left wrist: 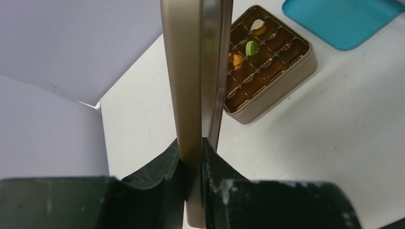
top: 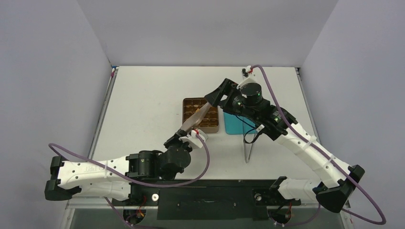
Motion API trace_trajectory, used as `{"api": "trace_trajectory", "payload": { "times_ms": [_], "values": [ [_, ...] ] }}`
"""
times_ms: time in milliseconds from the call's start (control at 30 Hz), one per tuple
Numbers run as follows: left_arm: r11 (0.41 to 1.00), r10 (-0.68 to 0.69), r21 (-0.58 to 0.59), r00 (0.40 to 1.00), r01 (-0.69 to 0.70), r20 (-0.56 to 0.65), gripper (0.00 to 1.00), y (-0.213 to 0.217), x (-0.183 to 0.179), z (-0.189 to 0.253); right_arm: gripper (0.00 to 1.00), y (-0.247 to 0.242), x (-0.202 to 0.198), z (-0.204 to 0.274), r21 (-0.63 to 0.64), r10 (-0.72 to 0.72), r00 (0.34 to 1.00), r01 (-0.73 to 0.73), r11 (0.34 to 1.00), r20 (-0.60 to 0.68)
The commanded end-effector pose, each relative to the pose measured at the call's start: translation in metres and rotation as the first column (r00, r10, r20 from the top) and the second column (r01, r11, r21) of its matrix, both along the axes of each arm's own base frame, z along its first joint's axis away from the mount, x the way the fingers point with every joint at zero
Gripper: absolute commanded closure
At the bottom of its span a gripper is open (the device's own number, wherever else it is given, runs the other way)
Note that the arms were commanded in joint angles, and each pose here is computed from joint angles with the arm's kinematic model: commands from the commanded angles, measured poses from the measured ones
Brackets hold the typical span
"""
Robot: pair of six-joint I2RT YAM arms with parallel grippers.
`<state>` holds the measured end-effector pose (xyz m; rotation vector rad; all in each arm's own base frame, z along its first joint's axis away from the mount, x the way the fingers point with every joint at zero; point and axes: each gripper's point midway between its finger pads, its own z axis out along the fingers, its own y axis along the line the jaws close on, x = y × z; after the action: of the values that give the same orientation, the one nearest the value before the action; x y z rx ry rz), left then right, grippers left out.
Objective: Pack the cookies
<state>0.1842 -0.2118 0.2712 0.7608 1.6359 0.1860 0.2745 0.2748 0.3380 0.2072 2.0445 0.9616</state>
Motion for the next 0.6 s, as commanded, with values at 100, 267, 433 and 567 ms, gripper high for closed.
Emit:
{"api": "trace_trajectory", "payload": {
  "times_ms": [100, 267, 433, 567],
  "values": [
    [0.996, 0.083, -0.030, 0.991, -0.080, 0.105, 1.00, 0.002, 0.004, 0.018, 0.30, 0.020, -0.002, -0.002, 0.104, 0.057, 0.998, -0.053, 0.993, -0.030],
    [0.993, 0.102, 0.039, 0.982, -0.110, 0.156, 1.00, -0.005, 0.001, 0.012, 0.30, 0.025, -0.004, -0.018, 0.103, 0.077, 0.995, -0.070, 0.992, -0.065],
    [0.985, 0.104, 0.113, 0.974, -0.129, 0.203, 1.00, -0.014, -0.004, 0.009, 0.31, 0.033, -0.007, -0.027, 0.107, 0.120, 0.989, -0.110, 0.988, -0.087],
    [0.983, 0.104, 0.129, 0.971, -0.133, 0.216, 1.00, -0.015, -0.006, 0.009, 0.36, 0.034, -0.009, -0.033, 0.097, 0.137, 0.986, -0.127, 0.987, -0.096]
  ]
}}
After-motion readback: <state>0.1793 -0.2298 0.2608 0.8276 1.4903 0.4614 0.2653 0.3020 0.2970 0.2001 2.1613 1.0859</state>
